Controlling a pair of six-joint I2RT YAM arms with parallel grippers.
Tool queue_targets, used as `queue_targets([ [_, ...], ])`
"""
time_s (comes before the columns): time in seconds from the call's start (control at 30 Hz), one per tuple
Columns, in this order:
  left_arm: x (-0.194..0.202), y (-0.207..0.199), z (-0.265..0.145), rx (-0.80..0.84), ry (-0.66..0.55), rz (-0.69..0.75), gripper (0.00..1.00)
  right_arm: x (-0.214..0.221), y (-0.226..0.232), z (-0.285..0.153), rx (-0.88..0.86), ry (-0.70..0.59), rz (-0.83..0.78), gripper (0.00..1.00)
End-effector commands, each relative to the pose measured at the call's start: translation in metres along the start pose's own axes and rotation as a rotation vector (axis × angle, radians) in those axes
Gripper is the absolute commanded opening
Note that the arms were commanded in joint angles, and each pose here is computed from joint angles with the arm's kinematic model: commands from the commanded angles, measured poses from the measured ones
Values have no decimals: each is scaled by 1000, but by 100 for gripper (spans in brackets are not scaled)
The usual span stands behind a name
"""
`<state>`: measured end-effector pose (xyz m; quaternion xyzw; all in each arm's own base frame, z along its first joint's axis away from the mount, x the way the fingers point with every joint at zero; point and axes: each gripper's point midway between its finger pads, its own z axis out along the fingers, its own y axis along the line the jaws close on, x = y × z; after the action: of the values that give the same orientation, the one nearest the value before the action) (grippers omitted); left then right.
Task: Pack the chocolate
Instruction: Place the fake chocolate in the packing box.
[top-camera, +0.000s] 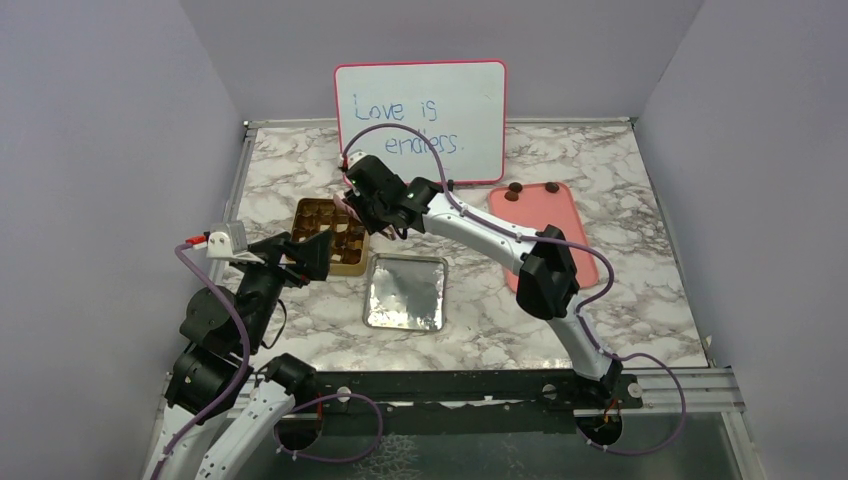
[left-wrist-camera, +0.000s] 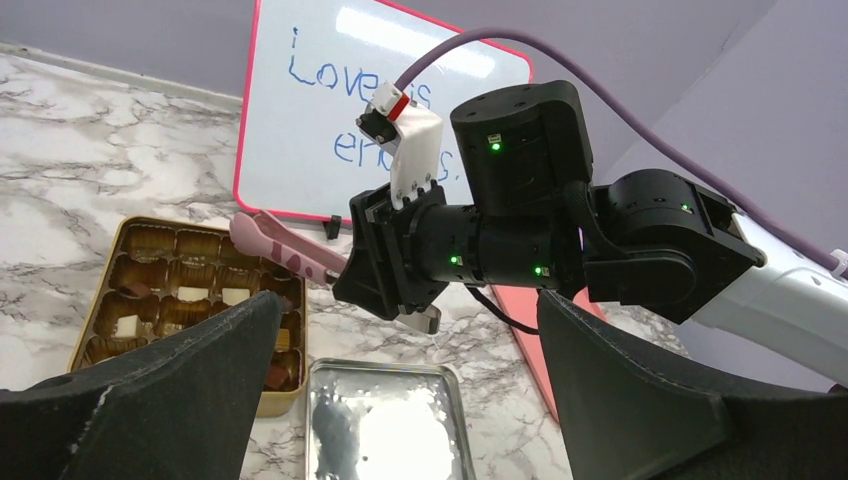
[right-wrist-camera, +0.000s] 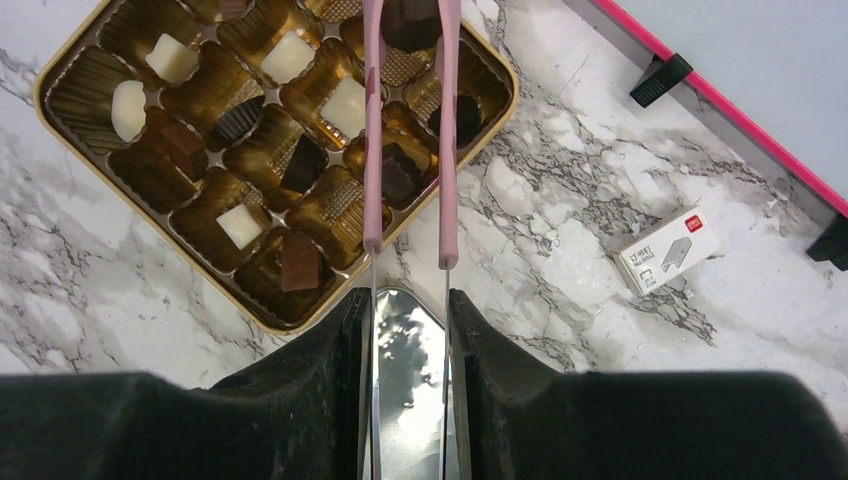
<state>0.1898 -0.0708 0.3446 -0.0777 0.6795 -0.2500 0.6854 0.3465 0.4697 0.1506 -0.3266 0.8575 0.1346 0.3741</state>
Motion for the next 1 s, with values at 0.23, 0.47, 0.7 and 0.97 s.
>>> queue_targets([
  [0.23, 1, 6, 1, -25, -7, 12, 99, -19, 1, -21, 1, -35, -12, 35],
  [0.47, 13, 12, 6, -47, 18, 22, 99, -24, -4, -52, -11, -57, 1, 35],
  [0.7, 32, 18, 17, -65, 61, 35, 99, -1, -31, -85, 83, -35, 10, 35],
  [0.97, 63, 22, 34, -60, 156, 111, 99, 44, -90, -121, 214, 28, 76, 35],
])
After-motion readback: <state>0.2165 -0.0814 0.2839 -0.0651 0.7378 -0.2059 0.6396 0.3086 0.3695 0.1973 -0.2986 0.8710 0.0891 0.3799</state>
